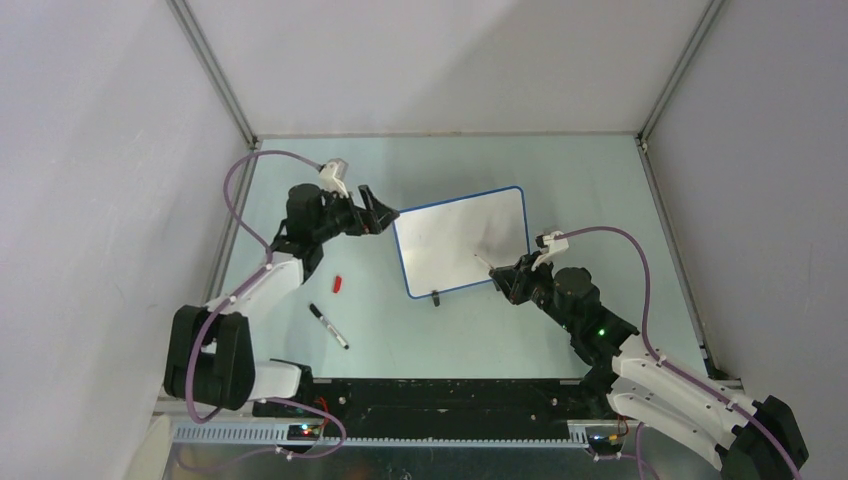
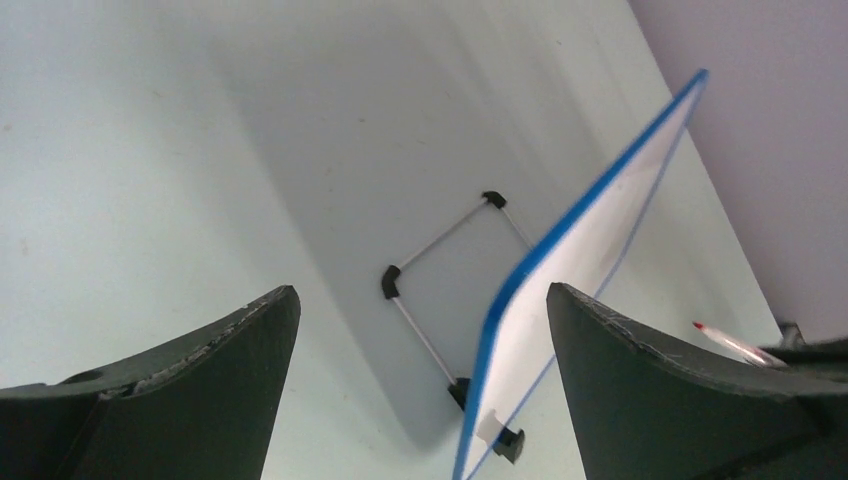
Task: Write a sentence on the whiteboard
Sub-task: Move the whiteboard to the center of the board.
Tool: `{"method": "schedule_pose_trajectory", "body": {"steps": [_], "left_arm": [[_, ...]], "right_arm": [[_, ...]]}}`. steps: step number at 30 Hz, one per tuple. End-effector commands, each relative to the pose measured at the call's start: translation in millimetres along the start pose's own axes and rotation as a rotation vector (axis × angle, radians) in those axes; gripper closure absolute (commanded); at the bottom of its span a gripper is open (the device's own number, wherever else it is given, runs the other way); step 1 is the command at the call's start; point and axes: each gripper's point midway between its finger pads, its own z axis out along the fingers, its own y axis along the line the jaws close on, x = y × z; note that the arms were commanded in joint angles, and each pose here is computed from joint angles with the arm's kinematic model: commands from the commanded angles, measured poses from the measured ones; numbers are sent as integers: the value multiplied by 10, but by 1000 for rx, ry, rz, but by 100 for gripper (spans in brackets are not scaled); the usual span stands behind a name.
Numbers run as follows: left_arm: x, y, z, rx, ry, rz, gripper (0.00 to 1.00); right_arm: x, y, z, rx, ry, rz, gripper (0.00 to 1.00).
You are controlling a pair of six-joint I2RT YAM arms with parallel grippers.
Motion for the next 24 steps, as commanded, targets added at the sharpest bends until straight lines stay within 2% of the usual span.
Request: {"method": "schedule_pose_trajectory", "body": {"steps": [1,3,4,5,6,7,8,9,10,11,15,20,24], "left_arm": [[-194,187,84,-108,-83,-14,0],[-209,237,28,-131,-140,-7,1],[-353,194,-38,-131,-212,11,1],[-244,252,-78,-147,-217,4,1],[-409,159,-160,-122,-306,27,1],[-291,176,-222,-117,-325,17,1],[-408,81,-271,-77,-407,42,1],[-252,111,-302,-74,-409,35,1],[-316,45,-346,-42,-462,54,1],[-169,73,-347,-32,-441,52,1],[-16,-10,-325,45,-417,52,1],[44,-189,-385,159,-439,56,1],[62,-331,-443,226,-435,116,1]], "right_arm": [[-61,-1,-12,0,-29,-3,100],[-69,-3,-15,1,-33,-7,100],[-81,-10,-16,4,-37,-7,100],[-81,-15,-17,7,-37,-7,100],[-83,-21,-17,9,-39,-9,100],[-87,-22,-17,9,-41,-10,100],[-79,-30,-13,12,-40,-12,100],[-78,-32,-10,13,-40,-11,100],[-66,-38,-2,15,-36,-13,100],[-68,-36,3,15,-36,-14,100],[-48,-56,24,22,-31,-18,100],[-42,-79,36,32,-32,-25,100],[-26,-96,46,36,-33,-28,100]]}}
